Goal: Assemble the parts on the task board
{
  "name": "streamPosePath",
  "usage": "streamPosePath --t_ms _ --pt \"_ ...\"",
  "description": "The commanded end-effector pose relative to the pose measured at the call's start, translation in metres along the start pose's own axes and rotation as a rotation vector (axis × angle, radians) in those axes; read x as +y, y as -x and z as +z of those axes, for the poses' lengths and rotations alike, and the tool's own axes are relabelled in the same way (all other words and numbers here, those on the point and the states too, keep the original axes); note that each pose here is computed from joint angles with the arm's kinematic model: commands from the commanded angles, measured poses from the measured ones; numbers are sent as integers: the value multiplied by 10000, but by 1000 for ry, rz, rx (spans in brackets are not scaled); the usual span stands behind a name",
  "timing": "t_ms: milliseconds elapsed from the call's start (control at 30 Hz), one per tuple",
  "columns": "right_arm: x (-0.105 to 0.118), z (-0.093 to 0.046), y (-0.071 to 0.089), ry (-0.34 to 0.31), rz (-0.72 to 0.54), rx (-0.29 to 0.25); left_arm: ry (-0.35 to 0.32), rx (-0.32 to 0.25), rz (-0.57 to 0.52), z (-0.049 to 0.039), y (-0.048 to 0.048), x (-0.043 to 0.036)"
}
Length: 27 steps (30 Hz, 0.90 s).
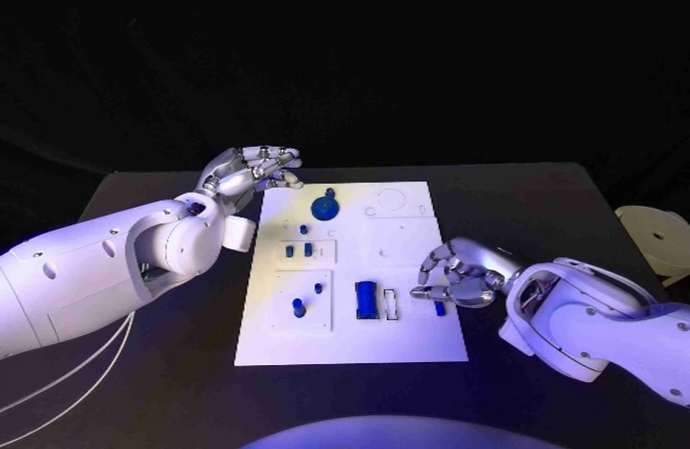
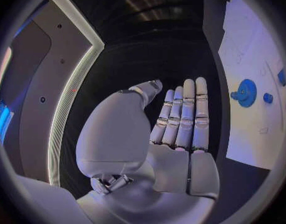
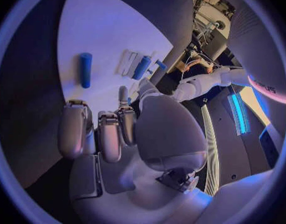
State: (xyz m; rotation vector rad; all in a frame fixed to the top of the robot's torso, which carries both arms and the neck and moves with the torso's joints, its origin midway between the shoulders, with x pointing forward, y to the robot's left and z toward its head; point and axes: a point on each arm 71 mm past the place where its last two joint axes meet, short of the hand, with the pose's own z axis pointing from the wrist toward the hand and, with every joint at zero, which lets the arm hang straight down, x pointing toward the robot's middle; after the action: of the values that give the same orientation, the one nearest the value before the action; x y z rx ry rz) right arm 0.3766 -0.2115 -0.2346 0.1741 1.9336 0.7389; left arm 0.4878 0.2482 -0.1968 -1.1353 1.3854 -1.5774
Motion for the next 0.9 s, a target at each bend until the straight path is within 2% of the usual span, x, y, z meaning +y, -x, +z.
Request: streamPosePath --t_ms 33,200,433,900 --pt "-45 -49 61 24 44 -19 -7 17 -4 4 -24 -6" --pt "-126 -115 84 4 -55 -24 -5 19 -4 3 -27 0" --pt "-242 -164 27 -39 -175 -16 -4 24 -6 3 -40 6" --pt "-310 -96 -141 -103 -259 5 -3 23 -5 -9 -27 3"
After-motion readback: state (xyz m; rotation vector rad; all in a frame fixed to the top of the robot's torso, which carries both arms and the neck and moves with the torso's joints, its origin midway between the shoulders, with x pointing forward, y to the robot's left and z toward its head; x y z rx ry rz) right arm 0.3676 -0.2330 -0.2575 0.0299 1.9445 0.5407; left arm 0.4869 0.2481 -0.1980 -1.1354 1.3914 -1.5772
